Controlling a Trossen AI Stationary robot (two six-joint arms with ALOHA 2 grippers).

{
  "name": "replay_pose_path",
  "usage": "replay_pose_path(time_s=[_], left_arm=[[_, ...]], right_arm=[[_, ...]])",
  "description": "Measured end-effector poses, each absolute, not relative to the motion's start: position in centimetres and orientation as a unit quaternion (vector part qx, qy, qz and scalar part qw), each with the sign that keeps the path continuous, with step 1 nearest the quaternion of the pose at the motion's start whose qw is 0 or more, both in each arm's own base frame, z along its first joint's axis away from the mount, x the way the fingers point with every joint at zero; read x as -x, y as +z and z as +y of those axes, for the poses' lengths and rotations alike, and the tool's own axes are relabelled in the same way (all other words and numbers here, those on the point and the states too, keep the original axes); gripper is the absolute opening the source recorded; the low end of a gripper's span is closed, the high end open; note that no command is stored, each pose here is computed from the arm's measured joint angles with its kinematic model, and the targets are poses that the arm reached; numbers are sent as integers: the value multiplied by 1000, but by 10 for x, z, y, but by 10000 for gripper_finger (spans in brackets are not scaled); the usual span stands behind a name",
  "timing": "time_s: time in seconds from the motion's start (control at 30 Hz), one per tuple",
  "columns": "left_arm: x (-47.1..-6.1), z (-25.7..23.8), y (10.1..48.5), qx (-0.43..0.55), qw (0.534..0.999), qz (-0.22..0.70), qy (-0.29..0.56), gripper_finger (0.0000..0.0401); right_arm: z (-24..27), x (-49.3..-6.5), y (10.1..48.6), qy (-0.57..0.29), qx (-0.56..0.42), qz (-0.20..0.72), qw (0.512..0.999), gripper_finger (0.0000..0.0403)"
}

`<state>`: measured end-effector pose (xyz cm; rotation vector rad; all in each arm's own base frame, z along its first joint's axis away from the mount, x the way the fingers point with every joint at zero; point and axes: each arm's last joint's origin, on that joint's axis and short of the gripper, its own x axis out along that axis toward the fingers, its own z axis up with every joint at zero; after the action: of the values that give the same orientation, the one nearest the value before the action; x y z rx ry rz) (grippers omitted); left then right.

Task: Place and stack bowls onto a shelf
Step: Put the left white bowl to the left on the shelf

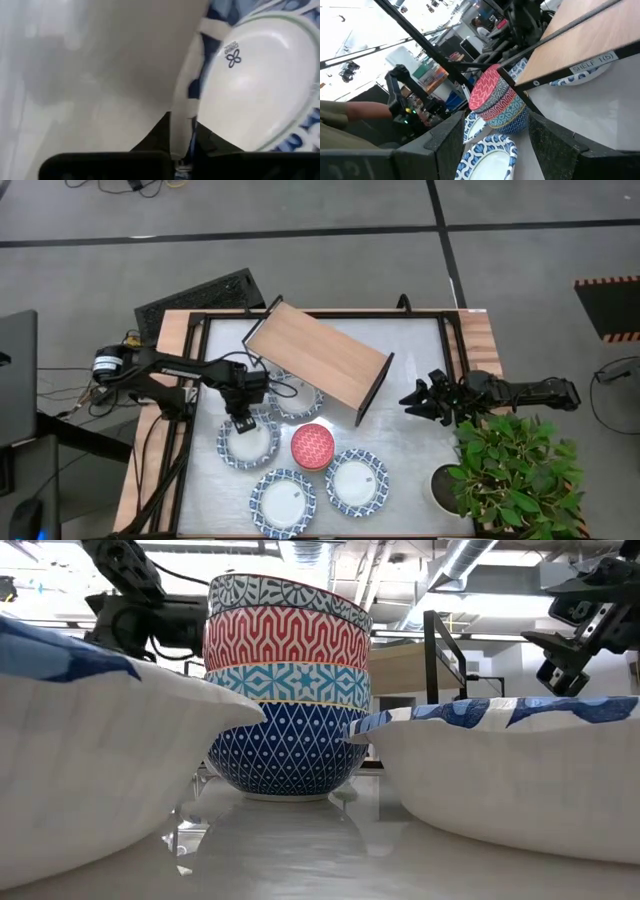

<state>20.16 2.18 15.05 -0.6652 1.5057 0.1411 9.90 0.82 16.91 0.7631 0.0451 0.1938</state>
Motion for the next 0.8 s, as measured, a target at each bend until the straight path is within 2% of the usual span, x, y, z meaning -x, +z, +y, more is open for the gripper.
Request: replay_pose_path(time_s=[0.23,0.43,0.53,0.63,0.8], left_arm=[[-190,19,197,390,688,598,129,0],[-172,17,260,458,716,504,150,0],[-161,18,295,487,741,423,186,0],[-154,22,324,531,744,315,256,0],[-157,37,358,524,780,149,309,0]], right_arm=[[7,-99,169,78,-373,18,924,244],[7,-99,168,76,-375,18,924,244],[6,-99,168,66,-375,16,924,244],[6,-99,168,55,-376,13,925,244],[5,-99,168,36,-378,6,925,244]])
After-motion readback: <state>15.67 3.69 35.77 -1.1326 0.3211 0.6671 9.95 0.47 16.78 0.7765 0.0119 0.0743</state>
